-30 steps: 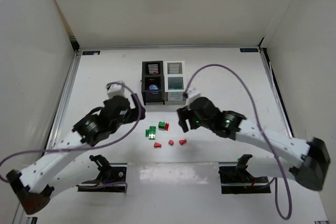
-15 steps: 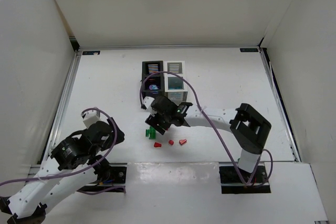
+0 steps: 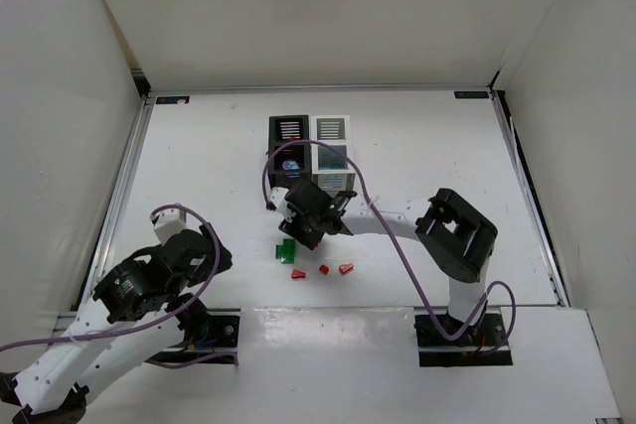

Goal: Sort the legos into containers by color

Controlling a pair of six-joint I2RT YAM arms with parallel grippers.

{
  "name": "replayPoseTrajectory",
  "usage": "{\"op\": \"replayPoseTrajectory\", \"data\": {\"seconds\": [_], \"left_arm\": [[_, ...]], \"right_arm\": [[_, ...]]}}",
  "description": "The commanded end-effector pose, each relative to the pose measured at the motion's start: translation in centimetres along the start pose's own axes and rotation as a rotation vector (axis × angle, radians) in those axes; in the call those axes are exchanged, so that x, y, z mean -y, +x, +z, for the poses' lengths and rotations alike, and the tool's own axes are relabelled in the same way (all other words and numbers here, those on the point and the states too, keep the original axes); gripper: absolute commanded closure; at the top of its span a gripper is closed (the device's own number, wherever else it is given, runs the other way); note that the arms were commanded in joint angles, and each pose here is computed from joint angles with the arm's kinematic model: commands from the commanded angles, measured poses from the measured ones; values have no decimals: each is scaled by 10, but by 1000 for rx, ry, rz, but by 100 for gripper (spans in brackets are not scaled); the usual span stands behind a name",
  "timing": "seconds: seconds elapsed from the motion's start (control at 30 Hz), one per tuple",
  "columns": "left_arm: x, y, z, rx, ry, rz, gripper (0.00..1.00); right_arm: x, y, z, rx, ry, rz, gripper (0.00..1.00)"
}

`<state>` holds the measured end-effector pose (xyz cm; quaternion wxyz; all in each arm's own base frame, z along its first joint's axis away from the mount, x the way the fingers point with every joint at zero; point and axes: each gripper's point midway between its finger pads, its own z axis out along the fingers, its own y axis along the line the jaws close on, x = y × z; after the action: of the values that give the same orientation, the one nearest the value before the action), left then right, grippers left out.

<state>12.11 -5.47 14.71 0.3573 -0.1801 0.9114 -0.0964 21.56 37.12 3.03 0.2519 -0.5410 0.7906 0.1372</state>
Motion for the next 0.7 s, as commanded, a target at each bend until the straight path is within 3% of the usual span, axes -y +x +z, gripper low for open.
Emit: {"op": "replayPoseTrajectory", "data": {"seconds": [0.0,0.1,0.17,0.3,0.53,0.67], "left_arm": [[0,-8,-5,29,-1,-14,0],[1,-9,-5,30,2,-15,0],[3,-10,-5,34,5,-18,0],[9,-12,-4,31,15,-8,0],[23,-17,2,39,30,12,0],[35,-18,10,37,44,42,0]], "right_arm": [[-5,-15,5,34,-23,-20,54],[-4,-19,2,49,9,-16,70],[-6,-25,-3,70,14,-16,70],[0,-48,-36,138,51,-7,79],[37,-103,-129,318,198,62,83],[87,-123,-166,373,273,150,85]]}}
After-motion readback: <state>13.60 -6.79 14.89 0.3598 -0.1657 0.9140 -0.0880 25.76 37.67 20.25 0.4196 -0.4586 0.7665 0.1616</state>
